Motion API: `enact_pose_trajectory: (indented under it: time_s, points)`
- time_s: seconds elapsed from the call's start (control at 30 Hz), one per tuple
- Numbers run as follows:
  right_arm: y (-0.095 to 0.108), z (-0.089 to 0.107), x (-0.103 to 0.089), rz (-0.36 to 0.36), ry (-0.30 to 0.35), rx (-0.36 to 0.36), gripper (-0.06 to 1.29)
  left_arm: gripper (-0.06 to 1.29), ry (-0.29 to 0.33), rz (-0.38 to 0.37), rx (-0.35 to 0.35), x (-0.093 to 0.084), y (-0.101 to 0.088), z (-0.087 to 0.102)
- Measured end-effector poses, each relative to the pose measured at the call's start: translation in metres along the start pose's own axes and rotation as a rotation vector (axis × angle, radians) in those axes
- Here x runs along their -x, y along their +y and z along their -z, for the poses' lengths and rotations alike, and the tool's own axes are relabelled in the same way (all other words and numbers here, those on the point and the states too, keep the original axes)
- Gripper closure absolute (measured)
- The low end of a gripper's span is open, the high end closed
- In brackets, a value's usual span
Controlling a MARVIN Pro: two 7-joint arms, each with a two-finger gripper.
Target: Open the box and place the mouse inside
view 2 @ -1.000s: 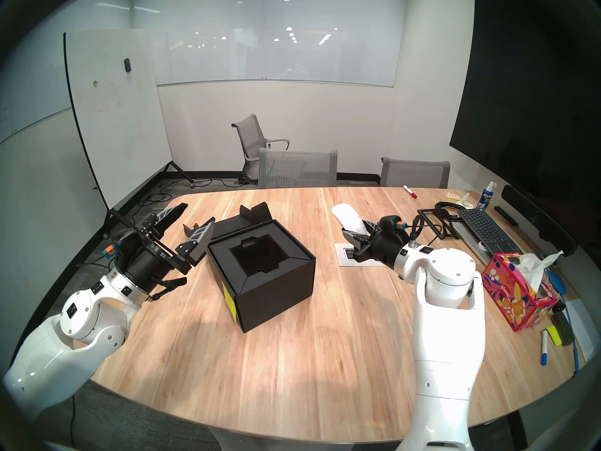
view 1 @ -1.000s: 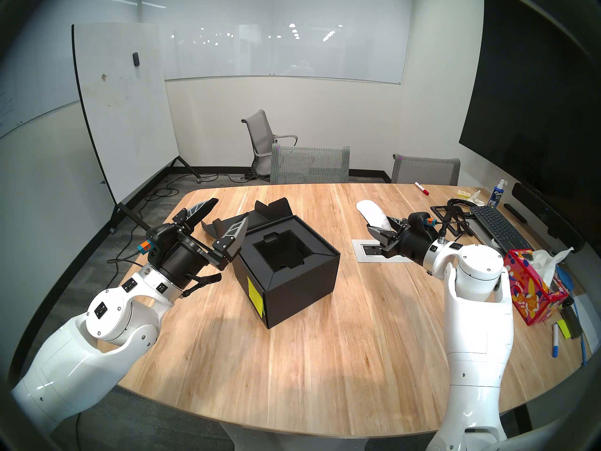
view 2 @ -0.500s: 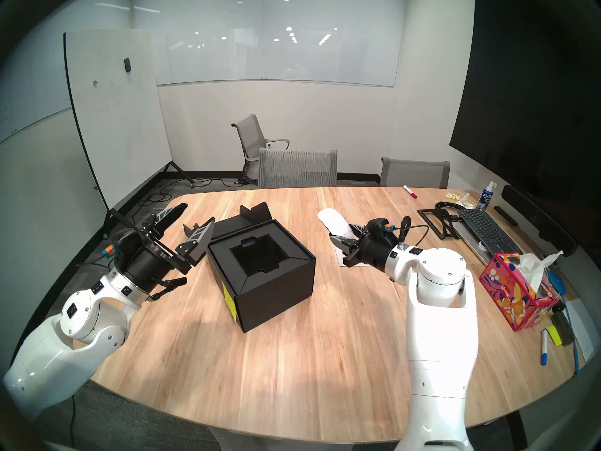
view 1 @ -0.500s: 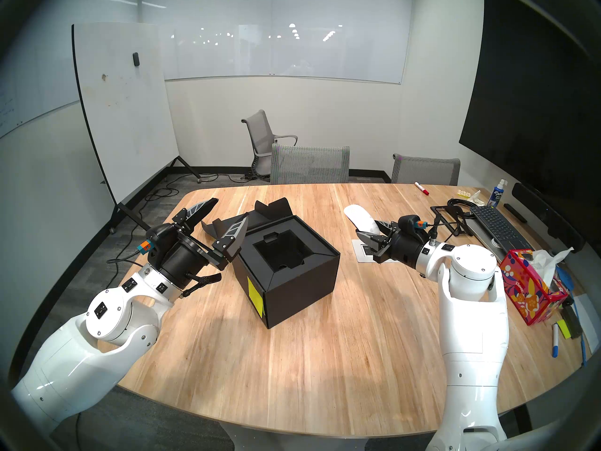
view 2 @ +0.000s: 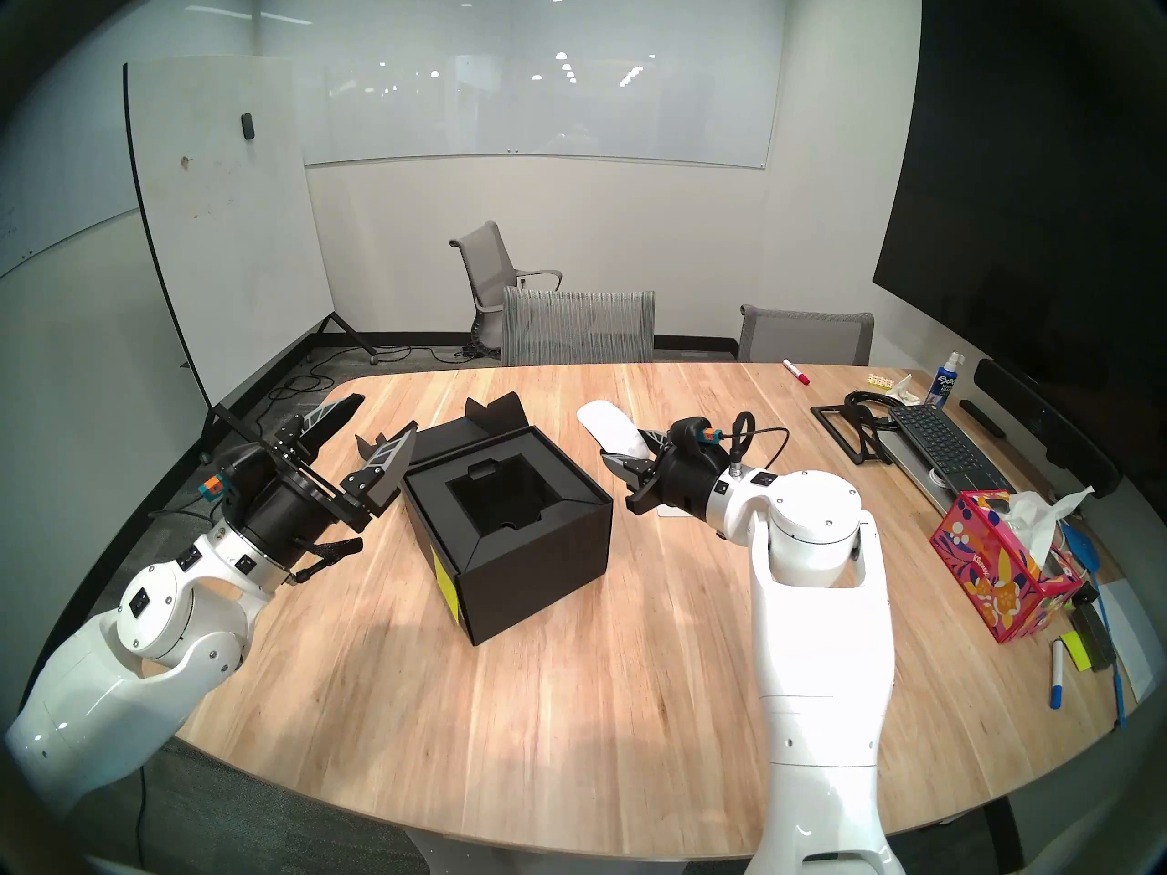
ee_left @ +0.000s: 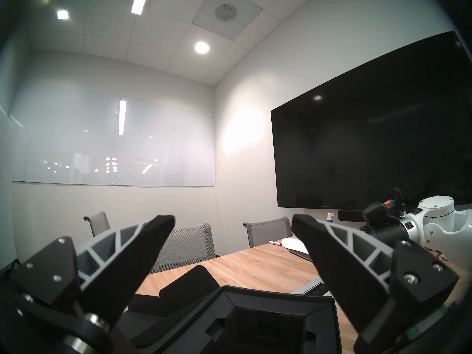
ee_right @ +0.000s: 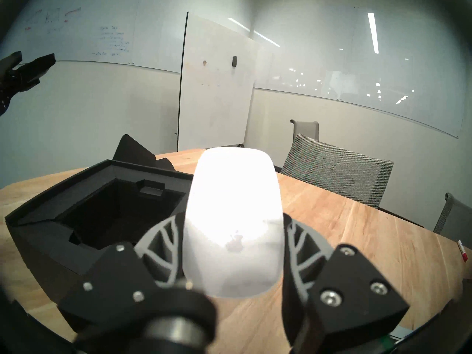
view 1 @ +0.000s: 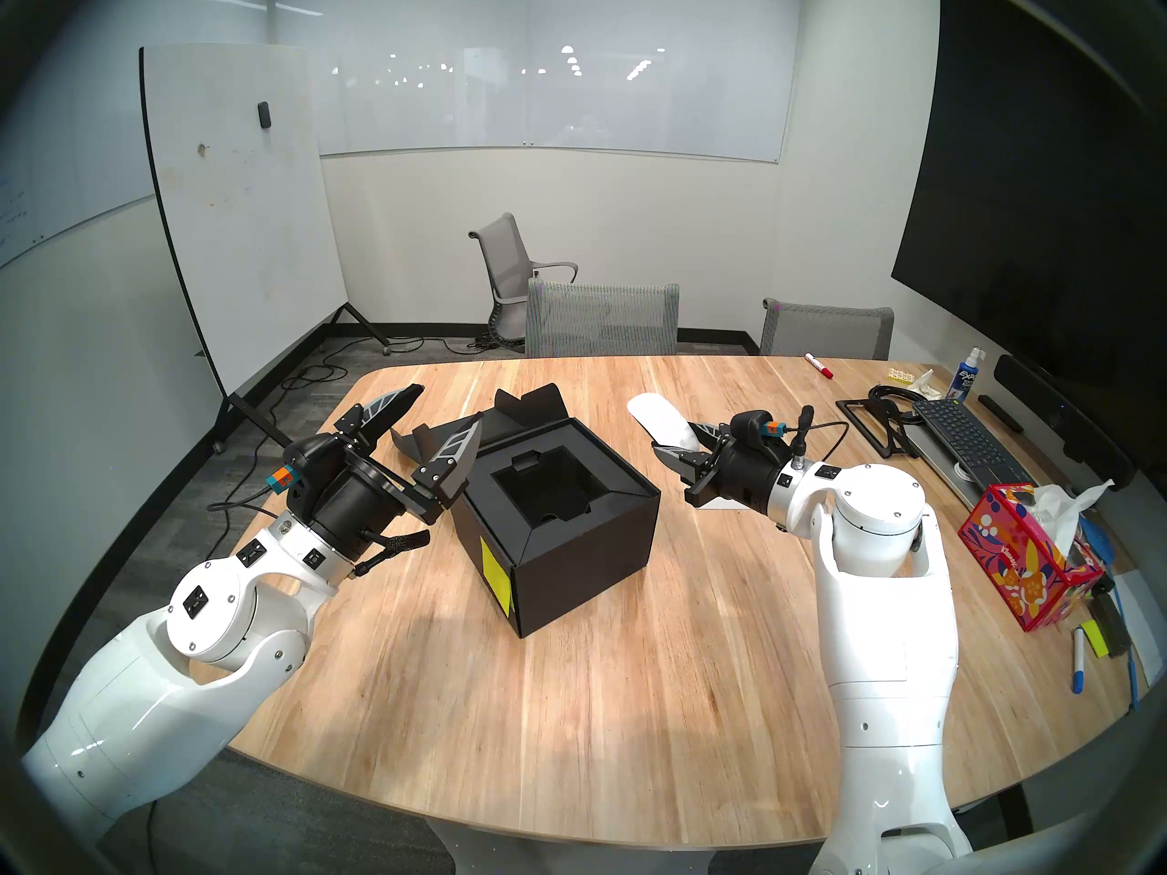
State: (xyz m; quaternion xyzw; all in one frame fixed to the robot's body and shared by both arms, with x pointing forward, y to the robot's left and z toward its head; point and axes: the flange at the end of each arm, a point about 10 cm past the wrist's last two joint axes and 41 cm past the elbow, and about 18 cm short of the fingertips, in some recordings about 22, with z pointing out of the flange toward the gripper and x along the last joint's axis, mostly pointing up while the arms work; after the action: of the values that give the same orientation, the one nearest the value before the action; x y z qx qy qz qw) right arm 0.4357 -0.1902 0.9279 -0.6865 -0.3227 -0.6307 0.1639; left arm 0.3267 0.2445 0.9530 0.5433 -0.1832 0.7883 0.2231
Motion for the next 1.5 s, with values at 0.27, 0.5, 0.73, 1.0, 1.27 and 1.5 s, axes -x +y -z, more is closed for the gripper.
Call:
enact_pose_trajectory:
  time_s: [0.27, 0.5, 0.73, 1.0, 1.27, 1.5]
  points:
    - [-0.013, -0.012, -0.003, 0.014, -0.002, -0.027, 0.7, -0.02, 0.0, 0.0, 0.0, 0.0, 0.0, 0.0]
    - [-0.03, -0.022, -0.006, 0.033, -0.007, -0.067, 0.7, -0.02, 0.0, 0.0, 0.0, 0.0, 0.0, 0.0]
    - [-0.047, -0.031, -0.011, 0.069, -0.02, -0.098, 0.7, -0.02, 0.0, 0.0, 0.0, 0.0, 0.0, 0.0]
    - [-0.064, -0.043, -0.012, 0.1, -0.041, -0.124, 0.7, -0.02, 0.0, 0.0, 0.0, 0.0, 0.0, 0.0]
    - [-0.079, -0.053, -0.014, 0.101, -0.06, -0.153, 0.7, -0.02, 0.0, 0.0, 0.0, 0.0, 0.0, 0.0]
    - [-0.085, -0.06, -0.014, 0.087, -0.085, -0.187, 0.7, -0.02, 0.0, -0.001, 0.0, 0.0, 0.0, 0.0]
